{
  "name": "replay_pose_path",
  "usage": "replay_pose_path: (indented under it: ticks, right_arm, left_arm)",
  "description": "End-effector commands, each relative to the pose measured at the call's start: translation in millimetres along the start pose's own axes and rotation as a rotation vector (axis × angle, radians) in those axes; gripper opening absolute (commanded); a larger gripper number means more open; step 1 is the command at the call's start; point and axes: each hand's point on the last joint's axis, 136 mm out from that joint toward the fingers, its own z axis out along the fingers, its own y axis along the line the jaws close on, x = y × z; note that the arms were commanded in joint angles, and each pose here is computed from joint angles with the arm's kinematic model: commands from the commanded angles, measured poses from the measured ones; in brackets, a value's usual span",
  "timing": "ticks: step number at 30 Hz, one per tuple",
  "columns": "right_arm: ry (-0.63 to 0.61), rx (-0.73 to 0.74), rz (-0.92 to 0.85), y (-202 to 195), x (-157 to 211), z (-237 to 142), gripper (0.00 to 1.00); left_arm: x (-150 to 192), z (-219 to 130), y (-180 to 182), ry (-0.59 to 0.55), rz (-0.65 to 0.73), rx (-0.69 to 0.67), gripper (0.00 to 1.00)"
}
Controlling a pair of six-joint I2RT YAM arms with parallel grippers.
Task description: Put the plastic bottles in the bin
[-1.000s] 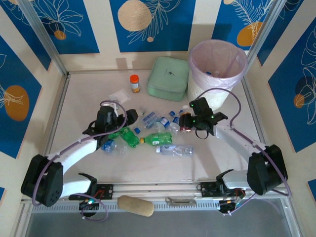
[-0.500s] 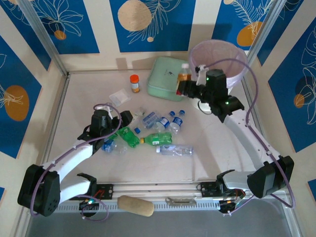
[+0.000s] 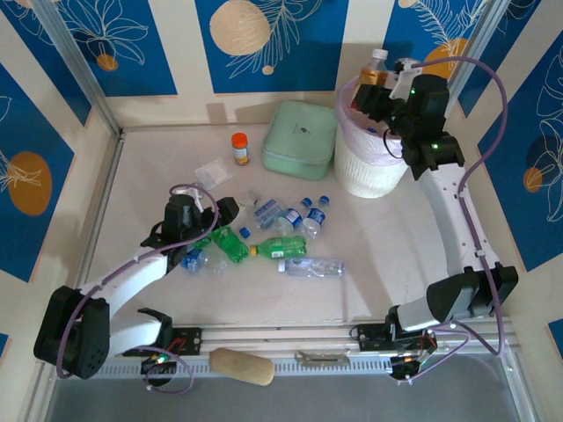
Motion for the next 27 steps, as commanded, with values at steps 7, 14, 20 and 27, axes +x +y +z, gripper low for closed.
replay_pose_path:
  ticks: [7, 14, 20, 27]
  right_arm:
    - [0.055, 0.222, -0.019, -68.0, 9.2, 28.5, 0.49]
    - [0.182, 0.255, 0.03, -94.9, 40.1, 57.7, 0.49]
    - [0.24, 0.253, 0.052, -99.8, 52.0, 69.0, 0.56]
    - [0.22, 0.254, 0.056, -97.3, 45.4, 65.4, 0.8]
  left_arm:
    - [-2.8, 4.3, -11.2, 0.015, 0.015, 0.055, 1.0]
    - [-1.1, 6.5, -11.2, 0.034, 0.021, 0.046, 1.0]
    - [1.7, 8.8, -7.9, 0.046, 0.005, 0.034, 1.0]
    - [4.7, 7.3, -6.6, 0.056, -0.003, 0.032, 1.0]
